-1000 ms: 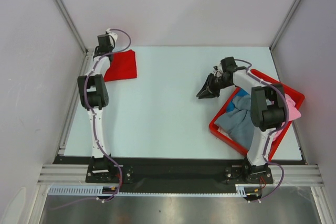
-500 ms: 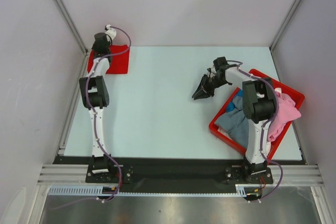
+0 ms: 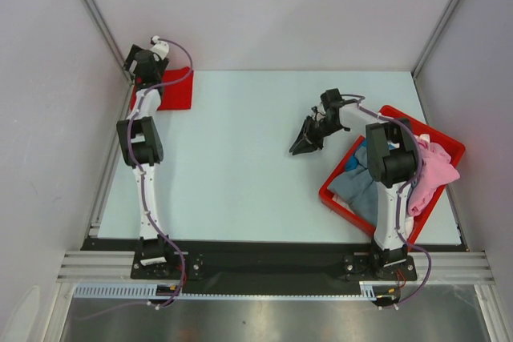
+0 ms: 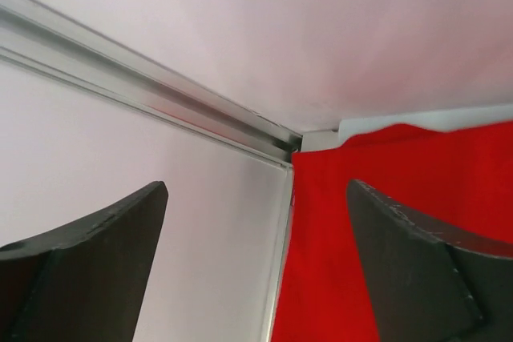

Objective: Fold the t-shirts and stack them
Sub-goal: Neatly place the folded tshirt to the corner

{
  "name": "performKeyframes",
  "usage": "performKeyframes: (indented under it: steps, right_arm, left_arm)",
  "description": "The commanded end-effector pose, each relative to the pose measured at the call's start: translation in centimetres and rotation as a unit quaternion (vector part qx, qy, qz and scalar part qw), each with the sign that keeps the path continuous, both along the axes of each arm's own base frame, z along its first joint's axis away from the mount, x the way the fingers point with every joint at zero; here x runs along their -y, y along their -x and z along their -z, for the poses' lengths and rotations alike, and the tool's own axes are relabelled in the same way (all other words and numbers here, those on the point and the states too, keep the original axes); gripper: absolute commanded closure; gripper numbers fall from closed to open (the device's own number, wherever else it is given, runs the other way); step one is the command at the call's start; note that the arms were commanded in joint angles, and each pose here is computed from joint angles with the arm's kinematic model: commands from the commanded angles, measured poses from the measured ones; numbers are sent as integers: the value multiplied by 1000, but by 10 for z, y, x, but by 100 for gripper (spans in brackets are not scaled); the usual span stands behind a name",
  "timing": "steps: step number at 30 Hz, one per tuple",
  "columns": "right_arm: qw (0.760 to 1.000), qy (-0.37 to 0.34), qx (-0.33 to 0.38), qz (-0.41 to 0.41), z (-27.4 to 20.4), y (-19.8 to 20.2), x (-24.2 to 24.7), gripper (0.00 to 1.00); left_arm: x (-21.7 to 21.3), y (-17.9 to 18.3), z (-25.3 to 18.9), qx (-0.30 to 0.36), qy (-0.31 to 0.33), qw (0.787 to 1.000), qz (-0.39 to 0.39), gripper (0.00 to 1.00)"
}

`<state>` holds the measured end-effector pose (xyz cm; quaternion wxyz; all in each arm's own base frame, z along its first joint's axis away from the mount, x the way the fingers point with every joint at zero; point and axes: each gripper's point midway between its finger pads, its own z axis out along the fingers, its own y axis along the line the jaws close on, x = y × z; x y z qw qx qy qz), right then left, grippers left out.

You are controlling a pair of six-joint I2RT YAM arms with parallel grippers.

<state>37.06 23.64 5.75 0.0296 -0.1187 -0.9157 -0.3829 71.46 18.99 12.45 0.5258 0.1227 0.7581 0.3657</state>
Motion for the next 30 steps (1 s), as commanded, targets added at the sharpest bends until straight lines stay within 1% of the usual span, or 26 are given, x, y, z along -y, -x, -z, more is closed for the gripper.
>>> performKeyframes:
  steps: [1,3,4,6,7,9,10,11,12,13,14,15,16,17,18,19,20,21,22,23,24,25,26,27,29,30]
  right_arm:
    - [1000,-19,13,-10,-13,-5,-13,77]
    - [1000,-18,18,-11,-17,-4,-13,77]
    - [1000,-16,18,-12,-18,-3,-13,77]
    - [999,-13,29,-18,-24,2,-11,77]
    - [999,-4,32,-20,-25,4,-9,77]
    - [999,7,45,-23,-31,12,-4,77]
    - [998,14,50,-23,-32,16,-2,77]
    - [998,16,57,-24,-34,19,0,77]
    - [997,20,68,-24,-40,26,3,77]
    - [997,21,77,-23,-44,28,4,77]
    - [996,22,83,-23,-46,32,5,77]
    - [995,21,100,-20,-55,39,8,76]
    - [994,20,106,-19,-58,43,9,76]
    - [993,19,115,-18,-61,48,11,76]
    - [992,18,126,-17,-65,51,12,76]
    - [990,20,138,-15,-72,63,17,76]
    - [989,22,147,-13,-75,68,20,76]
    - [987,22,161,-11,-80,71,22,76]
    - [983,20,181,-8,-89,86,27,76]
    - [981,21,192,-5,-93,91,31,75]
    - [978,22,207,1,-97,97,34,74]
    - [979,22,202,4,-91,110,38,73]
    - [972,15,234,13,-106,119,42,71]
    - [968,22,250,24,-109,121,48,70]
    - [957,24,285,43,-119,136,57,67]
    - [952,33,300,58,-121,136,64,64]
  left_arm:
    - [-4,-4,-61,86,12,996,-22,0]
    - [0,-1,-70,92,13,995,-37,0]
    - [10,1,-83,99,16,994,-36,0]
    - [27,2,-90,95,25,995,-30,0]
    - [49,3,-105,107,44,993,-25,0]
    - [76,7,-116,104,71,992,-10,0]
    - [98,17,-131,113,96,989,2,0]
    - [133,18,-133,113,113,987,33,0]
    - [167,26,-108,88,145,984,53,0]
    - [185,39,-139,107,162,978,70,0]
    - [204,46,-137,100,181,975,87,0]
    - [236,59,-118,80,219,967,101,0]
    - [254,69,-116,73,245,960,112,0]
    - [272,85,-138,79,273,949,135,0]
    - [289,102,-112,54,323,935,133,0]
    - [316,117,-108,41,353,923,151,0]
    - [328,136,-134,55,381,907,172,0]
    - [343,157,-103,21,426,889,167,0]
    - [363,177,-102,9,449,875,180,0]
    - [376,192,-101,-1,471,860,195,0]
    - [393,223,-98,-22,501,840,207,0]
    - [402,240,-94,-36,515,830,211,0]
    - [408,258,-87,-55,526,821,213,0]
    - [416,291,-90,-68,541,808,225,0]
    - [422,328,-91,-78,544,801,235,0]
    - [428,356,-70,-105,551,794,234,0]
